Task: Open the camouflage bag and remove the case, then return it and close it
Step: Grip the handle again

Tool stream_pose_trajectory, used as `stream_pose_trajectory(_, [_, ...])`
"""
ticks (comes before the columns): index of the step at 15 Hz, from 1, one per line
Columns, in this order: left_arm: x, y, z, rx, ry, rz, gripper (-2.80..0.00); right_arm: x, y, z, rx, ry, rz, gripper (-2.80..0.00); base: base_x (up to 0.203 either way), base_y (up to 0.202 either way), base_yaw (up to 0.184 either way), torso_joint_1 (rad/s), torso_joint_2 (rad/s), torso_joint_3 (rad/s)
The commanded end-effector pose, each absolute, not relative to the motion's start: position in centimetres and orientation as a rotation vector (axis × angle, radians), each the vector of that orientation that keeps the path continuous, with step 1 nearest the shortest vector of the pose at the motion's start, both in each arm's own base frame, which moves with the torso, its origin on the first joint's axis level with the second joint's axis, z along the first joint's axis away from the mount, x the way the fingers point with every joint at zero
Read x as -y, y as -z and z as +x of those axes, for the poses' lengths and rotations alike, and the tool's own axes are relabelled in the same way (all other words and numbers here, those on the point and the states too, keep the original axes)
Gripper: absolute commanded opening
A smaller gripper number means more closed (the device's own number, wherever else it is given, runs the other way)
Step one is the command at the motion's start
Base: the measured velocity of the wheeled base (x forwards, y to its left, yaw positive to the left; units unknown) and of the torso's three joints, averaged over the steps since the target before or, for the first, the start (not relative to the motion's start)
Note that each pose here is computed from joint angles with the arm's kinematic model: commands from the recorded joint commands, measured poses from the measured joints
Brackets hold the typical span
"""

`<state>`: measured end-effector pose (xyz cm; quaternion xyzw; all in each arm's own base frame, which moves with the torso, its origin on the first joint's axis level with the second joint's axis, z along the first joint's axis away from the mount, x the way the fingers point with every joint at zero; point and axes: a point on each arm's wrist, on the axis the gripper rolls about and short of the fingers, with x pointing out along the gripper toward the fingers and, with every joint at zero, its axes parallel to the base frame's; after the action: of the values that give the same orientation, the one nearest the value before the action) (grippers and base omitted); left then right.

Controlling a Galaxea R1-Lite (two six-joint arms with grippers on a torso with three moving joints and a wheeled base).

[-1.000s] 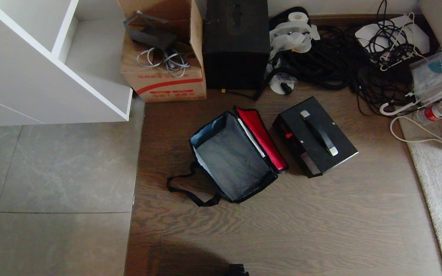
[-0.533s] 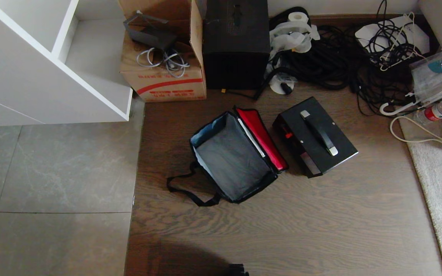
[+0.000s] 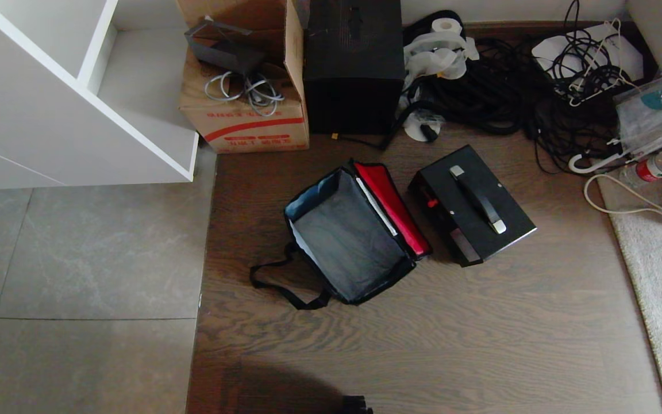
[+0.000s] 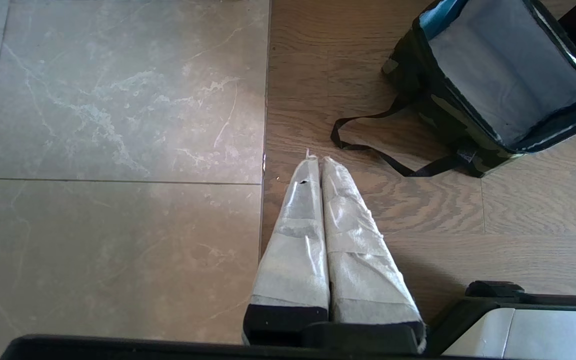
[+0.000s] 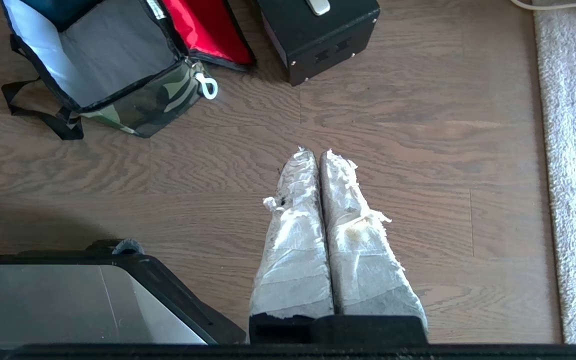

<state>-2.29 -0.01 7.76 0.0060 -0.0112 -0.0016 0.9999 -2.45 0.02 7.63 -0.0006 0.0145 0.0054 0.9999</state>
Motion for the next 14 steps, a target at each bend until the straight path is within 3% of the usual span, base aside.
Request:
stream_pose_trajectory(1, [0.01,-7.51,-2.22,0.013,0.003,0.012,-2.80,-0.03,-7.63,-2.44,-0.031,-0.011,-0.001,-2.80,0.000,0.000,0.000,0.000,0.00,0.000])
stream_pose_trajectory(14, [0.01,-7.51,-2.21,0.012,0.003,0.012,-2.80,-0.02,-7.85,-2.55,-0.029,-0.009,0.000,-2.80,0.000,0.000,0.000,0.000,0.00,0.000])
